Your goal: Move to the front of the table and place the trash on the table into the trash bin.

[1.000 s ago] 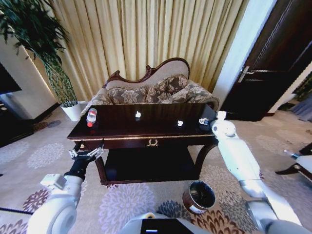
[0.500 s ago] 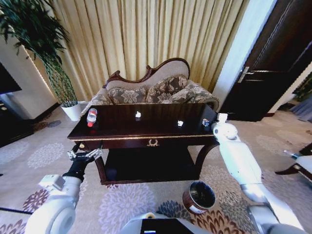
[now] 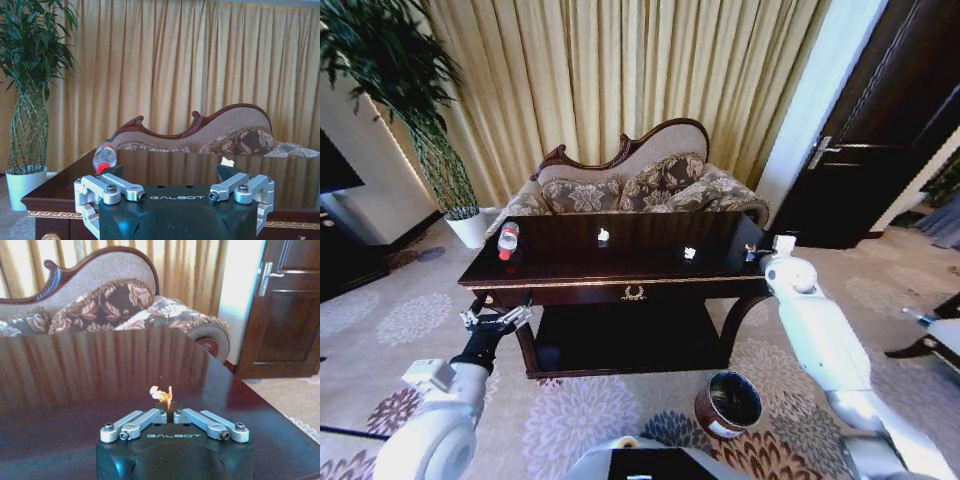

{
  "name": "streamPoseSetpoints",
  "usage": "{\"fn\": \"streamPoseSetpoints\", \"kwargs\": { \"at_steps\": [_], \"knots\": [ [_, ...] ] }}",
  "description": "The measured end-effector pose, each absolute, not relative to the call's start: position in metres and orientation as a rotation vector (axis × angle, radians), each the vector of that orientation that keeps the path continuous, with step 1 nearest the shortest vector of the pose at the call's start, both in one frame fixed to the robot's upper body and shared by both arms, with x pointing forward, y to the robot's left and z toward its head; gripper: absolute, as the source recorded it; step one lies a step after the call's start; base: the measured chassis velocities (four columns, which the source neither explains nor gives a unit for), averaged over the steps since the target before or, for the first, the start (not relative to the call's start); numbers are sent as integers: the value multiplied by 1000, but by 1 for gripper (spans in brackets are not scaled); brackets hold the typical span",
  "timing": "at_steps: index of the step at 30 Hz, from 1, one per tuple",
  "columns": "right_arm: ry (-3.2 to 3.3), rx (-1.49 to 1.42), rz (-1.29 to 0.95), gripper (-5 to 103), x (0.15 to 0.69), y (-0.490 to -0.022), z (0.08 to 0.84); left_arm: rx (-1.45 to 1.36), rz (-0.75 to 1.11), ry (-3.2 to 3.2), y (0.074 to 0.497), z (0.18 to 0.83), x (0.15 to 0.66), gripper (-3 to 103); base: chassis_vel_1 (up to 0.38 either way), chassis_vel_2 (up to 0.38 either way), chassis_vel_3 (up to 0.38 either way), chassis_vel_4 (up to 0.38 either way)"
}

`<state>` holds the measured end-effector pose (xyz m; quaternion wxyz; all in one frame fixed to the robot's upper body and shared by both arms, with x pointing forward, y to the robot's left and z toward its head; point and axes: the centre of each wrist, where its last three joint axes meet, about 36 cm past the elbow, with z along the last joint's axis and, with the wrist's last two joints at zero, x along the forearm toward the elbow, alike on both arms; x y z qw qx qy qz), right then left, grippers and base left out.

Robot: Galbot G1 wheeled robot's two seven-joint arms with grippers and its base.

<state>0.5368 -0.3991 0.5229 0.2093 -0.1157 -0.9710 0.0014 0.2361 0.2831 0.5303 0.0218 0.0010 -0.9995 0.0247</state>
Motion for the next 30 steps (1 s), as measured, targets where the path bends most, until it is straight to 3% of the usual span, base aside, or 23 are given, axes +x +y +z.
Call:
{"fn": "streamPoseSetpoints", "kwargs": {
  "at_steps": [9, 22, 23, 30],
  "knots": [
    [-2774, -287, -1, 1, 513, -386, 544, -15, 84, -3098, 281, 530, 237, 100, 0, 0, 0, 0],
    [-3133, -26, 38, 1, 407, -315, 545, 31, 76, -3106, 285, 537, 243, 100, 0, 0, 0, 0],
    [-3158, 34, 57, 1, 381, -302, 538, 31, 83, -3109, 284, 537, 244, 100, 0, 0, 0, 0],
    [-3170, 47, 25, 1, 354, -284, 550, 31, 101, -3110, 283, 536, 244, 100, 0, 0, 0, 0]
  ]
}}
